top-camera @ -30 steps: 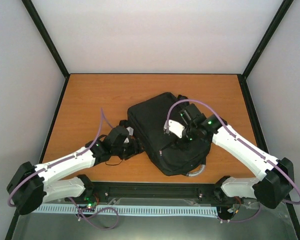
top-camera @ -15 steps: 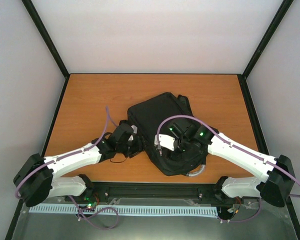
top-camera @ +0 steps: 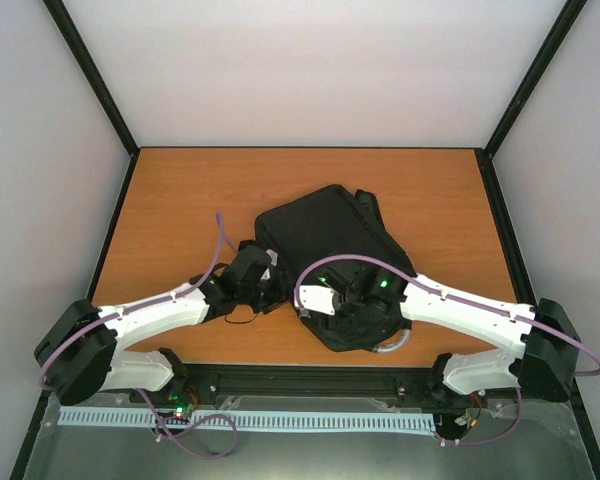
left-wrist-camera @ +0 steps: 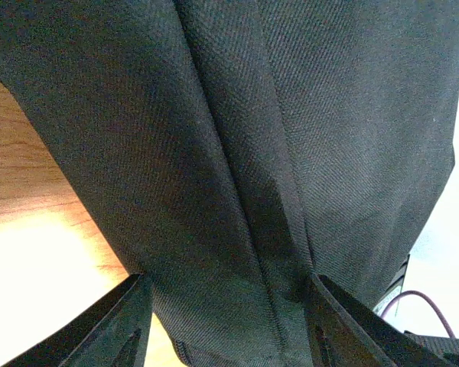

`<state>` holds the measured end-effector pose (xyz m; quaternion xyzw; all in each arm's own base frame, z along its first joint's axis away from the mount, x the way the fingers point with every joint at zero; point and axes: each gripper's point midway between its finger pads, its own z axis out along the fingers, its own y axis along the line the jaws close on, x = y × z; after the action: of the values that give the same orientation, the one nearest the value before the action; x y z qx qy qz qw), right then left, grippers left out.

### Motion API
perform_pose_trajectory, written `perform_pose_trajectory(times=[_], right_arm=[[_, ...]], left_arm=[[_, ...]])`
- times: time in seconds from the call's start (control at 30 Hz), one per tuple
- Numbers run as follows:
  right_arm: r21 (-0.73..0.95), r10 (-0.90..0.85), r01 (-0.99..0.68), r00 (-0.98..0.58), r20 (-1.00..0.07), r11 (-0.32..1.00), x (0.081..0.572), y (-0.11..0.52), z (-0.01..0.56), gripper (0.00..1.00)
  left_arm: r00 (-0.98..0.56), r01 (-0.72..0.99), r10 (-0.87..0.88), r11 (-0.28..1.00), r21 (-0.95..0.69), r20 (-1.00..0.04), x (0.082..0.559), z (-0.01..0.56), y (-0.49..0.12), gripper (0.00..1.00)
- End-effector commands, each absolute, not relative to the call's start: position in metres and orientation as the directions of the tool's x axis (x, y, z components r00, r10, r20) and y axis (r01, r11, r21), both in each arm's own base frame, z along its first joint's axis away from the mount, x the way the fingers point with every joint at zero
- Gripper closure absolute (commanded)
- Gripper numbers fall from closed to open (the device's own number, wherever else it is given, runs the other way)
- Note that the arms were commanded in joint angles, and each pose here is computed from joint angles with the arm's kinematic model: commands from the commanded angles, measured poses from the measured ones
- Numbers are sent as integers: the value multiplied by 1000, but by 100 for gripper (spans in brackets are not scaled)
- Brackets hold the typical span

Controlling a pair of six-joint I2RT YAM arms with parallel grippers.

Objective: Pack the student bag
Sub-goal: Zip the student bag at the center of the board.

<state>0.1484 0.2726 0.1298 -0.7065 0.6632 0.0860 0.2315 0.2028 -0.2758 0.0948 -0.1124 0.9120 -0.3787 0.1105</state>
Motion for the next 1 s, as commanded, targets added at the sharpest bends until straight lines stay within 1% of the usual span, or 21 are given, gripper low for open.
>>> perform_pose_trajectory(times=[0.0, 0.27, 0.37, 0.6, 0.67, 0.73, 0.77, 0.87, 0.97], right_arm=[[-266, -897, -964, 120, -425, -3, 156, 279, 128, 41], [-365, -918, -928, 82, -388, 72, 179, 271, 124, 56], [-391, -921, -916, 73, -382, 89, 183, 267, 127, 66], [-391, -924, -915, 60, -376, 99, 183, 260, 125, 81], [-387, -926, -916, 54, -375, 103, 183, 259, 123, 83], [-384, -925, -918, 54, -375, 102, 182, 258, 123, 88], [-383, -925, -919, 57, -376, 99, 181, 258, 123, 90], [-385, -922, -918, 64, -382, 96, 181, 259, 124, 97], [-375, -913, -922, 67, -402, 97, 178, 260, 128, 97]], left_arm=[[-939, -104, -312, 655, -749, -142, 212, 113, -285, 43], [-938, -109, -316, 656, -747, -141, 212, 110, -284, 48], [-937, -111, -318, 659, -744, -142, 212, 108, -283, 48], [-936, -113, -322, 660, -743, -144, 212, 106, -281, 50], [-936, -113, -323, 659, -744, -144, 211, 106, -281, 50], [-935, -114, -324, 657, -745, -142, 211, 106, -281, 50], [-936, -112, -323, 653, -749, -141, 211, 106, -282, 48], [-938, -109, -321, 628, -771, -128, 210, 112, -286, 35], [-946, -91, -305, 578, -811, -111, 206, 124, -298, 33]])
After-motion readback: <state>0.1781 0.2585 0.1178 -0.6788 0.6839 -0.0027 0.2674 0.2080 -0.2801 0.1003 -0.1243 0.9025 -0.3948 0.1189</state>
